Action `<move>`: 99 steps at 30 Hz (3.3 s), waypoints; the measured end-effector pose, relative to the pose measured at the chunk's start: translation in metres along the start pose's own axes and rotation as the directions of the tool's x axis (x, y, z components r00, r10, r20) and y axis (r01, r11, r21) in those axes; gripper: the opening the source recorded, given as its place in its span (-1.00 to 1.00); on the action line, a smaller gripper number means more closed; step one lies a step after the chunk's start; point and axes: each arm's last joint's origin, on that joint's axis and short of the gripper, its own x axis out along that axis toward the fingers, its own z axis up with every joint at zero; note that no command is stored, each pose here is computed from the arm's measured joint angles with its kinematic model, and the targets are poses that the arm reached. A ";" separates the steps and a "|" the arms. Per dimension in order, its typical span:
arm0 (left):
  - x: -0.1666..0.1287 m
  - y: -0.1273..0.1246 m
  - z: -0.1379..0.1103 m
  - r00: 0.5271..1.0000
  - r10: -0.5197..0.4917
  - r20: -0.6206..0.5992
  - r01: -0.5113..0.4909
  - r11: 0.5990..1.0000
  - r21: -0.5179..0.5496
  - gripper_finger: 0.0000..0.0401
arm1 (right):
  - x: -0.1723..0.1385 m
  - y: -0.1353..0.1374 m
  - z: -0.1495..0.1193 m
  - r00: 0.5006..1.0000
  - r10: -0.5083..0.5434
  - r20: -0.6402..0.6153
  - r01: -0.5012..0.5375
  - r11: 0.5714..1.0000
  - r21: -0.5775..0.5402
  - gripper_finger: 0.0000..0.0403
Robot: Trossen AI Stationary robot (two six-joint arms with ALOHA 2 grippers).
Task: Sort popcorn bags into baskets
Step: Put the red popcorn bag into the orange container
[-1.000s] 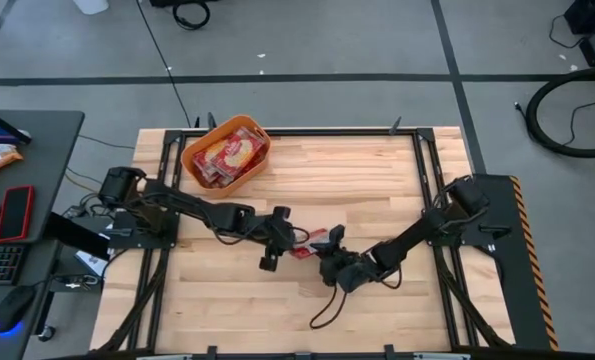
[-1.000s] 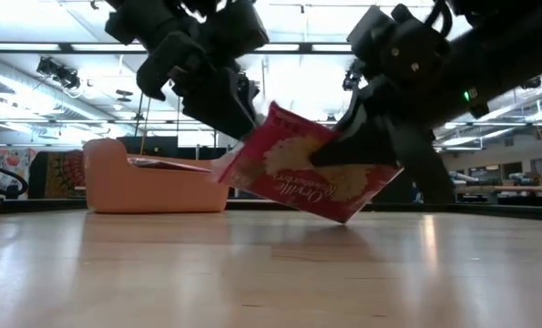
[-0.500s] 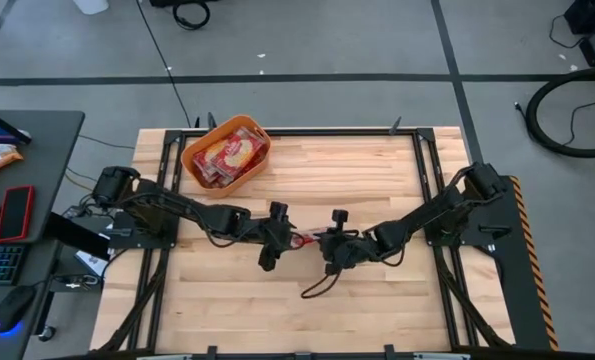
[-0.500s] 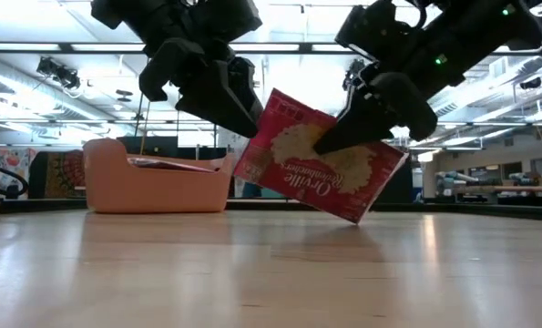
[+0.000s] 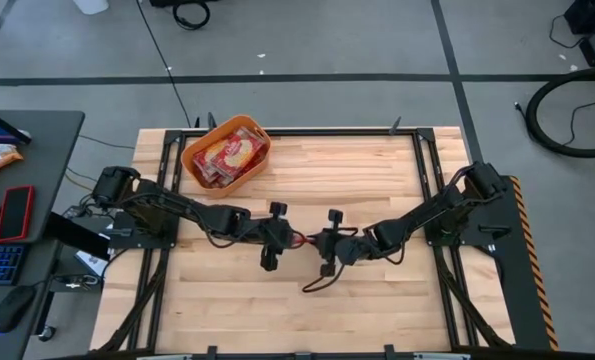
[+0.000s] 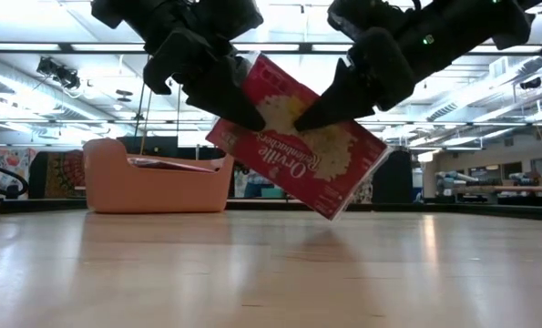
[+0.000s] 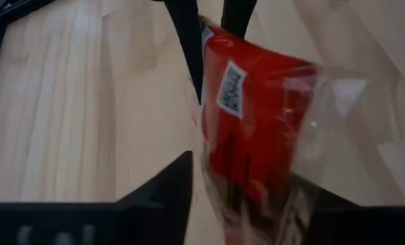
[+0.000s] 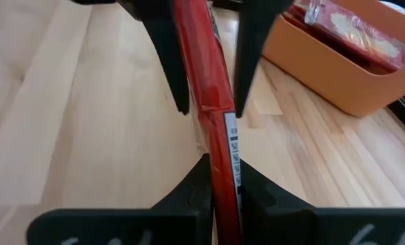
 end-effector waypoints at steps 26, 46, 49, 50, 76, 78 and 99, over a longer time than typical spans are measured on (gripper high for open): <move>-0.064 0.076 -0.012 0.990 0.138 0.007 -0.127 0.929 -0.348 -0.88 | -0.075 -0.043 0.032 0.976 -0.219 0.012 0.217 0.972 0.084 -0.24; -0.153 0.100 -0.108 0.855 0.497 0.148 -0.251 0.646 -0.721 -0.87 | -0.043 -0.031 0.012 0.970 -0.237 -0.054 0.235 0.971 -0.042 -0.24; -0.162 0.103 -0.101 0.829 0.510 0.229 -0.204 0.657 -0.726 -0.87 | -0.044 -0.034 0.016 0.969 -0.245 -0.037 0.241 0.967 -0.081 -0.24; -0.162 0.102 -0.103 0.834 0.507 0.217 -0.211 0.657 -0.723 -0.87 | -0.045 -0.035 0.019 0.969 -0.247 -0.022 0.245 0.966 -0.084 -0.24; -0.153 0.124 -0.195 0.754 0.657 0.025 -0.197 0.262 -0.945 -0.86 | -0.060 -0.067 0.026 0.989 -0.146 0.032 0.147 0.989 -0.023 -0.34; -0.154 0.127 -0.205 0.742 0.670 -0.019 -0.199 0.193 -0.961 -0.86 | -0.060 -0.067 0.026 0.990 -0.136 0.034 0.137 0.990 -0.019 -0.34; -0.159 0.132 -0.223 0.673 0.726 -0.143 -0.377 0.170 -0.911 -0.12 | -0.060 -0.066 0.028 0.991 -0.124 0.043 0.125 0.992 -0.008 -0.34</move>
